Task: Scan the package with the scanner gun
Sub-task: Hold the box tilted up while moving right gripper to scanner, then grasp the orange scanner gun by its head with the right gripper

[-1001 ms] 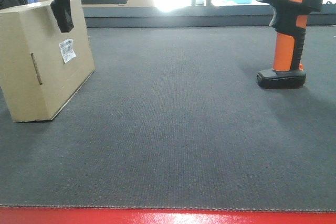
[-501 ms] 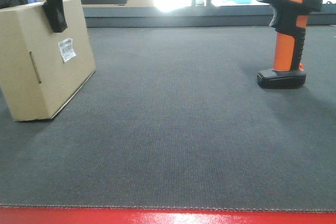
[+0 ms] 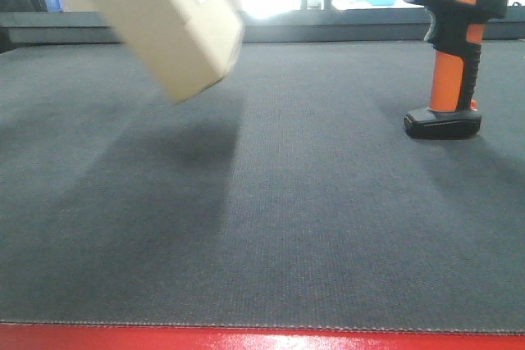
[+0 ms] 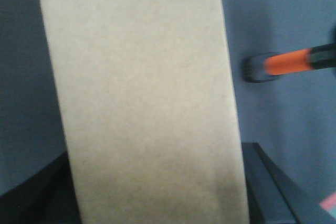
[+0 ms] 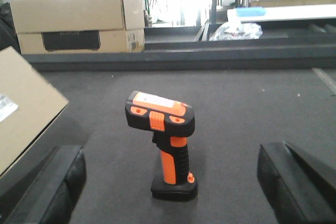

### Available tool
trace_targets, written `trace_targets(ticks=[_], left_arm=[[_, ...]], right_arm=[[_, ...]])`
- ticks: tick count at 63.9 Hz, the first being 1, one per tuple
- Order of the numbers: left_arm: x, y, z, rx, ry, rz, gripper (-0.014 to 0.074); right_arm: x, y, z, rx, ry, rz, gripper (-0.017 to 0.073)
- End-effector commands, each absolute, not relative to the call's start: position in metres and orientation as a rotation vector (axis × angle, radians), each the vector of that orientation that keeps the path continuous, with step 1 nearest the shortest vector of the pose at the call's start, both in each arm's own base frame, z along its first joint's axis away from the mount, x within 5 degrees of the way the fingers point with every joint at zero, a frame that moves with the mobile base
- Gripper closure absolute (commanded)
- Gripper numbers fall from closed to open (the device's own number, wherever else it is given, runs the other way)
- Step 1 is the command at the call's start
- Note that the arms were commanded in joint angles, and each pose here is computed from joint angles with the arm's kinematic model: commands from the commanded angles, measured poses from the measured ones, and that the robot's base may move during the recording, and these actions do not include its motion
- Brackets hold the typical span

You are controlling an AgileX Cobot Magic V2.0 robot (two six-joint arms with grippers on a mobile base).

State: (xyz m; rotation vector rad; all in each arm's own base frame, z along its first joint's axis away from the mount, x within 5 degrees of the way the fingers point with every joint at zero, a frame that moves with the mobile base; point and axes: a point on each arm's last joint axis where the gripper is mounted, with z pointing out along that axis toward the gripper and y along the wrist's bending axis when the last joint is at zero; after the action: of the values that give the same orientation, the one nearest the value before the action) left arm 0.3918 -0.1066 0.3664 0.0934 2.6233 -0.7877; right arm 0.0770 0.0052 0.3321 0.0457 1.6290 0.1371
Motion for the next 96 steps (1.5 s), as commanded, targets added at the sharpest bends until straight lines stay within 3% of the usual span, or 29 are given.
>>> trace_targets(ticks=[1,16,34,59,75,96], left_arm=[[0.389,-0.106,0.378,0.069,2.573,-0.879,0.0704],[0.392,-0.096,0.378,0.042,2.567,-0.868,0.0704],[0.399,-0.059,0.379,-0.025,2.538,-0.822,0.0704],[0.396,-0.069,0.362,0.009,2.6,-0.808,0.0704],[0.394,-0.075,0.357,0.038,2.617,-0.815,0.0704],[0.393,-0.082,0.357,0.06,2.62,-0.821,0.0704]], right_arm=[[0.085,0.006,0.334,0.032,1.628,0.139,-0.0009],[0.124,0.011,0.326,0.015,1.691,0.155,-0.0009],[0.188,0.015,0.291,0.03,1.835,0.133,-0.0009],[0.247,0.016,0.245,0.061,1.823,0.1,-0.0009],[0.26,0.013,0.231,0.129,1.737,0.091,-0.0009],[0.279,0.021,0.207,0.1,1.664,0.081,-0.0009]])
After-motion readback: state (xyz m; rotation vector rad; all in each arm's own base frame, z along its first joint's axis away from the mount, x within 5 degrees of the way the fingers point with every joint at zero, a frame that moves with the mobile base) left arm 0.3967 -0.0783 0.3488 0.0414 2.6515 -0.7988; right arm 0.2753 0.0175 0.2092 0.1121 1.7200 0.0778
